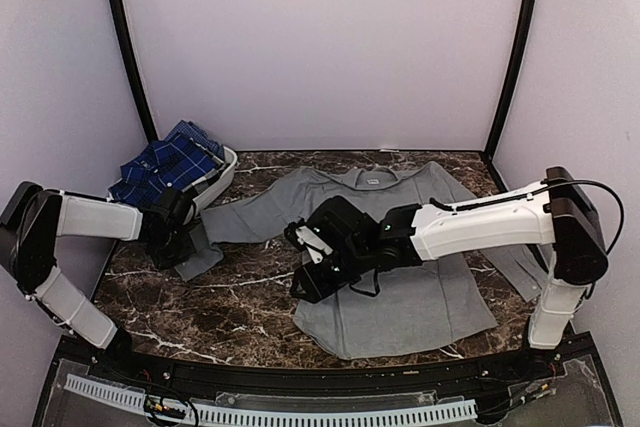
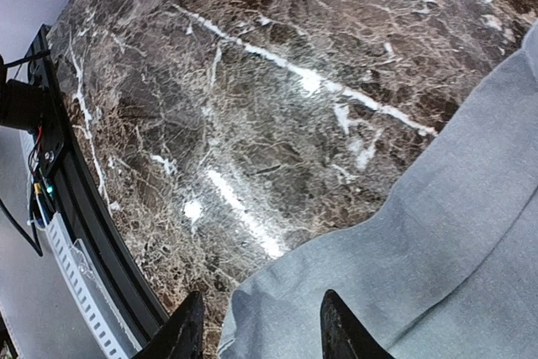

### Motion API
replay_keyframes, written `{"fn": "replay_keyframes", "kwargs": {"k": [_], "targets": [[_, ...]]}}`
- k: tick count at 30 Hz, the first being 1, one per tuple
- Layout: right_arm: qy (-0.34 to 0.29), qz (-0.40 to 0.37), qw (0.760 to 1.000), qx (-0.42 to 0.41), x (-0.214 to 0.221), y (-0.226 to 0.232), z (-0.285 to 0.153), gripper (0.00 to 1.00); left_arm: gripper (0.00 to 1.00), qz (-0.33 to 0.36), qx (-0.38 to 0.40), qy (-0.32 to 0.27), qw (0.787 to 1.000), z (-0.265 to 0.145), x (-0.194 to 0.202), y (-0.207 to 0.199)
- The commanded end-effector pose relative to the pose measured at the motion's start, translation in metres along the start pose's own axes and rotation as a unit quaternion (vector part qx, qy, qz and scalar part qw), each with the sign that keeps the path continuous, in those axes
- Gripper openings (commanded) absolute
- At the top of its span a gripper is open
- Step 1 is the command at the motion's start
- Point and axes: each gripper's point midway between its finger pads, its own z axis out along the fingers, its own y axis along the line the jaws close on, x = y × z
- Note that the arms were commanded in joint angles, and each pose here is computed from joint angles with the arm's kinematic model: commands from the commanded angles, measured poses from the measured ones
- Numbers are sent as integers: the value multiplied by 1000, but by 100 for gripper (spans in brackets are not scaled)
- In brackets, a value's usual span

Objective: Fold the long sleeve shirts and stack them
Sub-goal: Pick up the sleeve from the center of the board, then smooth out the corner of the shirt at the center of the board.

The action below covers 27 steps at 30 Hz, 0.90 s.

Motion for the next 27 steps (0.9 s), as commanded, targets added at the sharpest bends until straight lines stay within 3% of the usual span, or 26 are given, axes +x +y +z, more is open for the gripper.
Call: {"fn": "replay_keyframes", "kwargs": {"k": [1,5,10,14,21,27], "targets": [[-36,28,999,29,-19,-26,-18,45,0,13,-25,17,999,-26,-1,12],[-50,67,995,55,-23,-58,-23,45,0,15,28,-56,998,-80,-54,-10],[-63,96,990,80,-26,-91,-29,44,0,34,116,-157,980,-160,-121,-43],[-53,100,989,93,-24,-100,-23,41,0,47,126,-208,969,-196,-160,-54],[-17,89,993,82,-10,-84,5,38,0,45,136,-246,959,-215,-218,-68],[24,61,997,46,8,-35,40,38,0,47,140,-247,958,-210,-249,-71]]}}
